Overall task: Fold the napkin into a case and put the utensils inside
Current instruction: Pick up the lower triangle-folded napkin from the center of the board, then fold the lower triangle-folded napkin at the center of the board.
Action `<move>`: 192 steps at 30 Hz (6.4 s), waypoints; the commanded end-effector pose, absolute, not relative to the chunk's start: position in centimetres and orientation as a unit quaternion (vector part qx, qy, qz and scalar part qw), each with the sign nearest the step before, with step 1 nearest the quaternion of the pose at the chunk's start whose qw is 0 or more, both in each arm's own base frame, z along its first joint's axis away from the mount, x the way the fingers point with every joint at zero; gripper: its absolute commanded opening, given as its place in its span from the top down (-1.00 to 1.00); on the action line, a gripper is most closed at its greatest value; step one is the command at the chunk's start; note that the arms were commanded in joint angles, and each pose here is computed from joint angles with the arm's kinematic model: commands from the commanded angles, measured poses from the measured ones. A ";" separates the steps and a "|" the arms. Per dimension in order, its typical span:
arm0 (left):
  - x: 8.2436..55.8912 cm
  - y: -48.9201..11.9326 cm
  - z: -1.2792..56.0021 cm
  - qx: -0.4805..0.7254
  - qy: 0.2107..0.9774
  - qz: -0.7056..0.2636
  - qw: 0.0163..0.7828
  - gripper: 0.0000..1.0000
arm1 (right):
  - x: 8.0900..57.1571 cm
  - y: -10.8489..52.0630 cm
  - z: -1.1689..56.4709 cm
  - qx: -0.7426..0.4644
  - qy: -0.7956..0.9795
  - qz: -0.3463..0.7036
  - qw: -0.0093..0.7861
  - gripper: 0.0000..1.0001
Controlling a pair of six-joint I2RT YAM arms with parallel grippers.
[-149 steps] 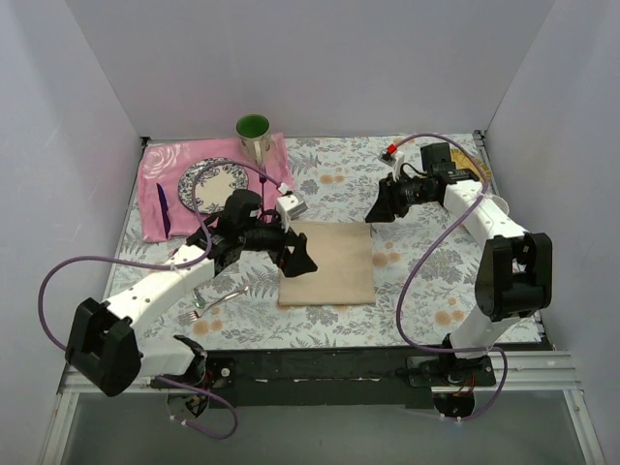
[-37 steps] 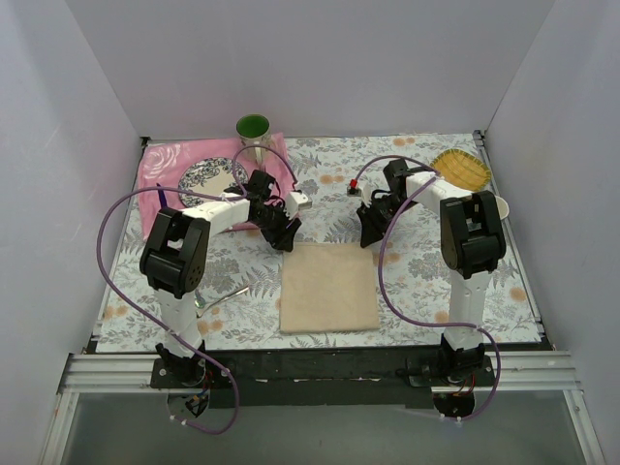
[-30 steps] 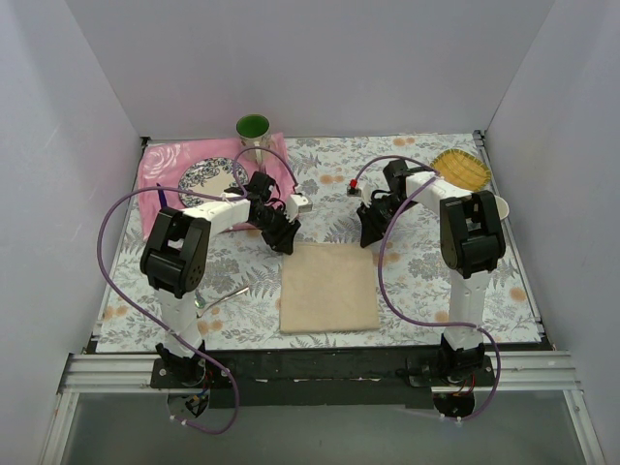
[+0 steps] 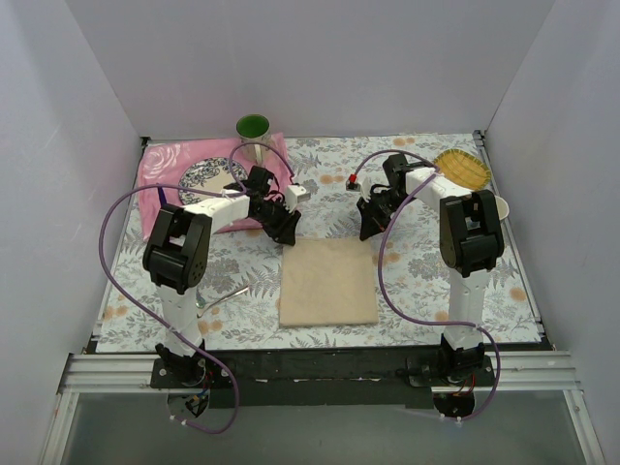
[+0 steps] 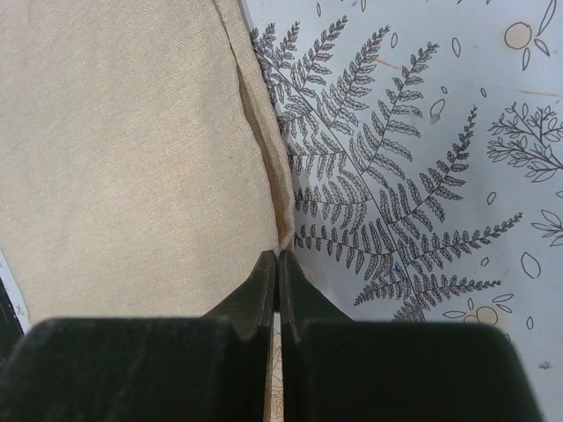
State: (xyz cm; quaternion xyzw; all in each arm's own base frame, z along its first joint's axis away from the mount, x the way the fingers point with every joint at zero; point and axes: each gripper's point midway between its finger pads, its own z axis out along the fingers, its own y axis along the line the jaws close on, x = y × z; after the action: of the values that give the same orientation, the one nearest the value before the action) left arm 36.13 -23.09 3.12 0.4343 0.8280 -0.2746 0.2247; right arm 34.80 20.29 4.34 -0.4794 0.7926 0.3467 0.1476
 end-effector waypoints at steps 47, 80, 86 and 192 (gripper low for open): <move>30.7 -22.9 10.7 0.568 0.695 -0.291 0.331 1.00 | 29.9 20.7 10.2 -0.526 0.744 0.375 0.174 0.97; 22.3 -23.6 6.4 0.644 0.666 -0.272 0.262 1.00 | 22.2 19.9 5.9 -0.563 0.729 0.374 0.108 0.93; 22.4 -23.6 6.7 0.646 0.664 -0.267 0.265 0.54 | 21.5 20.1 7.5 -0.569 0.716 0.391 0.105 0.11; 22.3 -22.7 9.8 0.583 0.674 -0.257 0.374 0.01 | 21.0 20.4 6.5 -0.571 0.737 0.344 0.109 0.97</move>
State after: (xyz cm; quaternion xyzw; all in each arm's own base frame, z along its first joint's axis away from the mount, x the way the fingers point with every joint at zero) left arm 22.53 -22.37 9.81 0.5752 0.6930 -0.2564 0.3509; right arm 20.89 20.13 6.15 -0.5631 0.7458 0.3443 0.0900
